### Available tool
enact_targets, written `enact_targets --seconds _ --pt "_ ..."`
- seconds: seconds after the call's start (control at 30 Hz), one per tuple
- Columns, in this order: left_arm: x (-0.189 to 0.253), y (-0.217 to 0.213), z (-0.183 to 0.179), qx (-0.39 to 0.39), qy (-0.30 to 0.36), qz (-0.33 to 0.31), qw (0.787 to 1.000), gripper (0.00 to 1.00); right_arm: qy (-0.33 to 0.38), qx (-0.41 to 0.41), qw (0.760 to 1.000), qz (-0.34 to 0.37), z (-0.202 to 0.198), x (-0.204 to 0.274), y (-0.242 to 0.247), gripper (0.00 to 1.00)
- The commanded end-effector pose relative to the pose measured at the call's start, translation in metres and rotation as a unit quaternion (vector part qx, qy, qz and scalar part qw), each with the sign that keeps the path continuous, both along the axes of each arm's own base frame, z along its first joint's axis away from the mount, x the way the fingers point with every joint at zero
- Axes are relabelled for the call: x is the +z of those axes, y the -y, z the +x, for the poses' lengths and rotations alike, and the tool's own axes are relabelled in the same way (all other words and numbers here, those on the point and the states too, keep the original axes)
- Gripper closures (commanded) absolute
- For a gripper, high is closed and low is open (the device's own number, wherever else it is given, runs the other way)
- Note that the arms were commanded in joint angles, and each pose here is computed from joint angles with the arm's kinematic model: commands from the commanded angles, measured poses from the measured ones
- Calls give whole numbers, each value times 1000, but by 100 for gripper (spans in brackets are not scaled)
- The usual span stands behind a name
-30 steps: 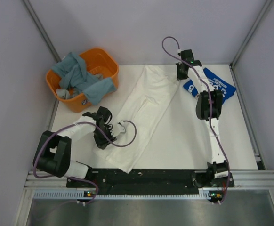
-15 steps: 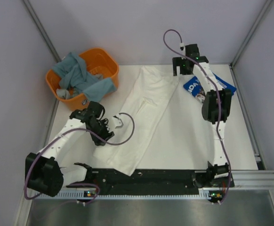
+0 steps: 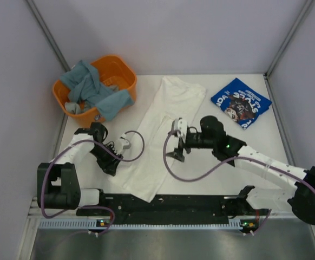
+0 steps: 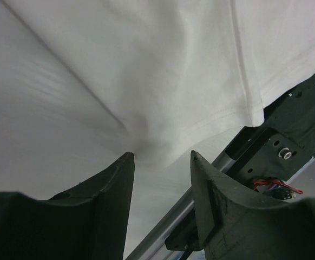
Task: Fold and stack the t-shirts
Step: Grab the bottom of the folded rectangular tshirt with both arms
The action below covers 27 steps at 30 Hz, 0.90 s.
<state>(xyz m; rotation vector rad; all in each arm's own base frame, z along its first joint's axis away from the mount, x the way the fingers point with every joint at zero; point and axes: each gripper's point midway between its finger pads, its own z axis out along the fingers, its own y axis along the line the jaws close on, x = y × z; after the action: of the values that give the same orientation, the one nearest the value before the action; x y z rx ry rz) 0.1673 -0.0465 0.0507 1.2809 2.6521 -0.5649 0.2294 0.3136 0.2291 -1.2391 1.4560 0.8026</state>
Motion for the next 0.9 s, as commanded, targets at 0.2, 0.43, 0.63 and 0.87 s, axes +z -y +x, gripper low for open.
enact_targets --seconds 0.2,0.43,0.63,0.87 --pt "-23 9 -15 -2 -34 -35 999 50 146 280 939 -138 -150 -108 -62 21" --pt "-26 8 -19 -6 -51 -32 998 66 136 351 912 -165 -181 -148 -86 50" --pt "-16 15 -26 -17 -64 -57 996 83 140 394 888 -193 -200 -179 -94 49" --pt "-14 15 -33 -13 -81 -57 995 100 128 408 877 -217 -205 -200 -94 81"
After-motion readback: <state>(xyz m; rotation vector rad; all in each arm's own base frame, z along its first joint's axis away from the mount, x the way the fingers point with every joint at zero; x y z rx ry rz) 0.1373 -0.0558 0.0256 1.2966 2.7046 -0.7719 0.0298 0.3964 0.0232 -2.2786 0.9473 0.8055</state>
